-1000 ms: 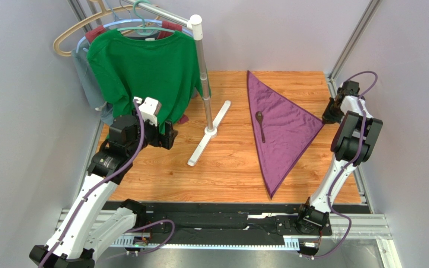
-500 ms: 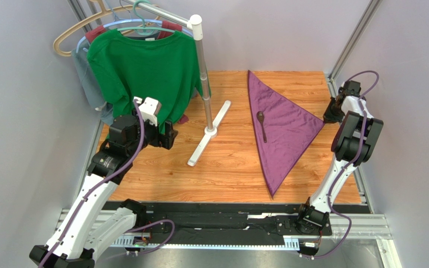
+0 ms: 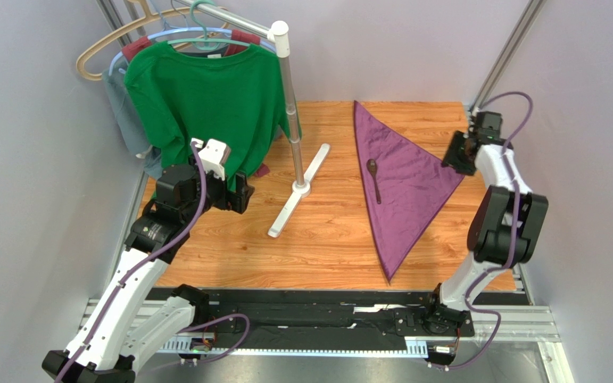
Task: Fold the napkin, place the utensils inside, and roll it up
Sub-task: Fold the napkin
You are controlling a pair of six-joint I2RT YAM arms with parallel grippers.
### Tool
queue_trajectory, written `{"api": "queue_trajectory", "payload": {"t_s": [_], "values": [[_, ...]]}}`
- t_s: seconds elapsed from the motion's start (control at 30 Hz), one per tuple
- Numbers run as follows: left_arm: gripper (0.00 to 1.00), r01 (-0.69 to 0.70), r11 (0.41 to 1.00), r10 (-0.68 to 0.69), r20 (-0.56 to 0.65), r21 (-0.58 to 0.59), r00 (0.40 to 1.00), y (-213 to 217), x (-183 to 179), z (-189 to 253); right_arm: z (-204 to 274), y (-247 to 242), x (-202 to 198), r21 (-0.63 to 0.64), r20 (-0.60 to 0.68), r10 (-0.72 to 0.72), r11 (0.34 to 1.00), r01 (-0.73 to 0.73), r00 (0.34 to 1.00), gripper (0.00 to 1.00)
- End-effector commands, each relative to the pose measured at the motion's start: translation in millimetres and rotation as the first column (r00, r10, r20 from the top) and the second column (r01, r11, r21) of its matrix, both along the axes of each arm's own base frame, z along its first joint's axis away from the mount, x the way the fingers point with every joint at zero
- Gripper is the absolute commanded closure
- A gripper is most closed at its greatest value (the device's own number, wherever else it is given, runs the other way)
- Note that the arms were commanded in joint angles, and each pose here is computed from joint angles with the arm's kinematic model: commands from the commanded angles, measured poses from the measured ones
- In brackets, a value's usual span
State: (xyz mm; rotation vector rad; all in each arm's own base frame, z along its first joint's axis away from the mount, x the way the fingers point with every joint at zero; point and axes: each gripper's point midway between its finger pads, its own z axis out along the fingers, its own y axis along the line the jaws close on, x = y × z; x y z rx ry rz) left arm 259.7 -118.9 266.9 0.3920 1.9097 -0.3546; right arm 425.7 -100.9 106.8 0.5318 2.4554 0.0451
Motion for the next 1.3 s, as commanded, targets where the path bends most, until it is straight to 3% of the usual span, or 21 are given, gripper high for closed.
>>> {"api": "queue_trajectory", "payload": {"t_s": [0.0,0.13,0.3,0.7,0.93,1.27], "values": [[0.01,0.013,1.000,-0.013,0.019,-0.002,1.000,-1.4,1.7,3.2,19.7,114.2,-27.0,0.005,0.019,0.200,0.980,-0.200,0.980,0.51],[0.01,0.010,1.000,-0.010,0.017,0.001,1.000,-1.0,2.4,2.4,-6.4,209.4,-86.0,0.138,-0.041,0.353,0.929,-0.344,0.935,0.52],[0.01,0.010,1.000,-0.010,0.015,0.000,1.000,-1.0,2.2,2.1,-32.3,259.7,-161.3,0.157,-0.163,0.455,0.888,-0.432,0.876,0.53],[0.01,0.017,1.000,-0.017,0.015,-0.008,1.000,-2.4,0.6,2.7,-60.1,244.8,-251.6,0.128,-0.296,0.422,0.907,-0.402,0.857,0.54],[0.01,0.033,0.999,-0.032,0.006,-0.016,0.999,-5.9,0.5,1.5,-59.1,227.6,-263.0,0.084,-0.296,0.383,0.923,-0.376,0.875,0.54],[0.01,0.029,0.999,-0.029,0.010,-0.014,1.000,-4.8,0.1,2.3,-65.3,232.6,-272.5,0.124,-0.318,0.394,0.919,-0.374,0.863,0.55]]}}
